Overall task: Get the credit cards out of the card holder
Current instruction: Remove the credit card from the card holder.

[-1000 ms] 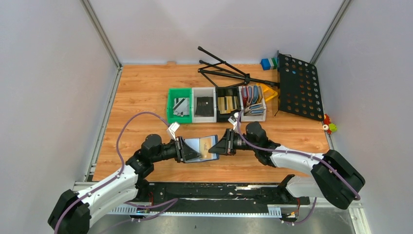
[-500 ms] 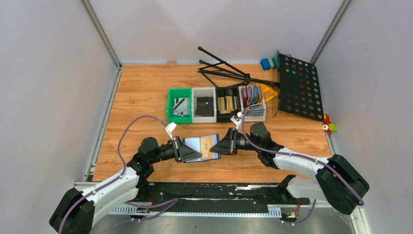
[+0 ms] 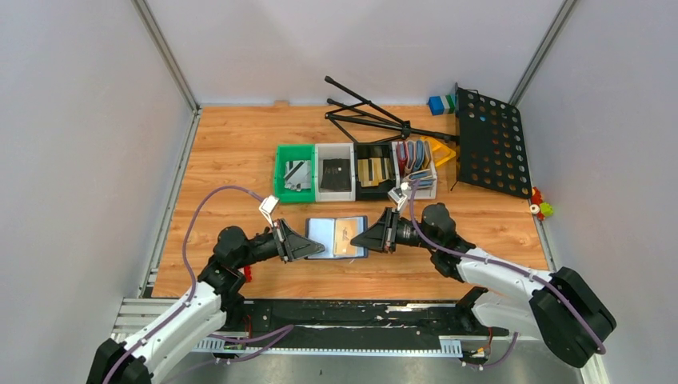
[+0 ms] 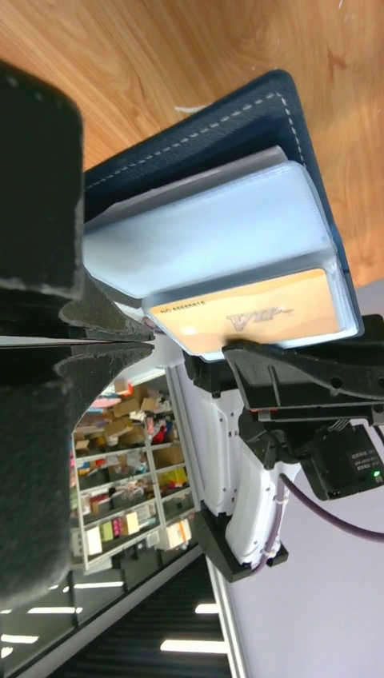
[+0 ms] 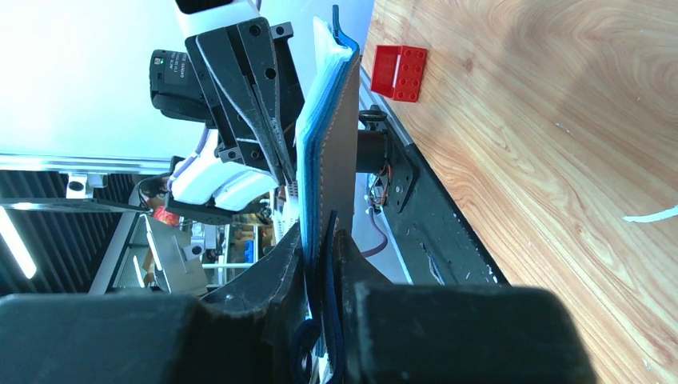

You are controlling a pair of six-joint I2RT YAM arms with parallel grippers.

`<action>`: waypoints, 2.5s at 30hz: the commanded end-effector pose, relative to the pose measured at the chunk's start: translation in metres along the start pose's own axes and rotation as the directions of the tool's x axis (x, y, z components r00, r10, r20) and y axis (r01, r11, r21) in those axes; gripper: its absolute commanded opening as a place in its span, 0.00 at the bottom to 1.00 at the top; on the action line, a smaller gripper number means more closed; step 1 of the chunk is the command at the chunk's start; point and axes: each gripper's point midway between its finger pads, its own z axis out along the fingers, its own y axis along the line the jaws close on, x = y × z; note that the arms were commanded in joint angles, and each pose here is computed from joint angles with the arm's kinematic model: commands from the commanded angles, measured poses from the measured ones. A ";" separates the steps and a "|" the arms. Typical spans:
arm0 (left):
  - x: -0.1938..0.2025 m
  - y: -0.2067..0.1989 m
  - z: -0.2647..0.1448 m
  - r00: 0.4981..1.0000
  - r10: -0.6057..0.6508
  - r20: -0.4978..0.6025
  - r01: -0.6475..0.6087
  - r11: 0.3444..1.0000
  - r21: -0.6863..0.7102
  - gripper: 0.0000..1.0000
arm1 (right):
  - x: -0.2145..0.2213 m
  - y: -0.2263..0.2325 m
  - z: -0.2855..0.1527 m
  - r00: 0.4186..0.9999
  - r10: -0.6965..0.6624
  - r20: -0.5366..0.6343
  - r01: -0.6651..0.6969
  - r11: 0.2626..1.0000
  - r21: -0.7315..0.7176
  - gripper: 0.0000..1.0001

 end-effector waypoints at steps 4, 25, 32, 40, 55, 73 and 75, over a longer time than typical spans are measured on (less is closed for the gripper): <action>-0.008 0.020 -0.013 0.992 0.129 -0.012 -0.128 0.964 -0.233 0.15 | -0.012 0.023 -0.010 0.997 -0.039 0.060 0.043 0.997 -0.070 0.00; -0.017 -0.005 -0.005 0.984 0.172 0.055 -0.167 0.982 -0.087 1.00 | -0.016 0.038 -0.011 0.997 -0.052 0.063 0.059 0.993 -0.105 0.00; -0.025 -0.013 0.004 0.977 0.213 0.022 -0.210 0.974 -0.087 0.97 | -0.013 0.044 -0.005 0.998 -0.061 0.034 0.064 0.991 -0.121 0.00; -0.024 -0.015 0.009 0.981 0.195 0.022 -0.194 0.980 -0.056 0.90 | -0.013 0.054 0.002 0.997 -0.071 0.021 0.073 0.988 -0.138 0.00; -0.023 -0.024 0.012 0.984 0.176 0.036 -0.177 0.984 0.019 0.62 | -0.007 0.065 0.003 0.998 -0.067 0.005 0.067 0.983 -0.169 0.00; -0.014 -0.019 0.017 0.989 0.146 -0.001 -0.146 0.988 0.041 0.40 | -0.003 0.074 0.007 0.997 -0.074 -0.020 0.069 0.979 -0.189 0.00; -0.014 -0.020 0.017 0.989 0.148 -0.001 -0.147 0.988 0.044 0.31 | -0.003 0.074 0.006 0.997 -0.075 -0.015 0.070 0.980 -0.188 0.00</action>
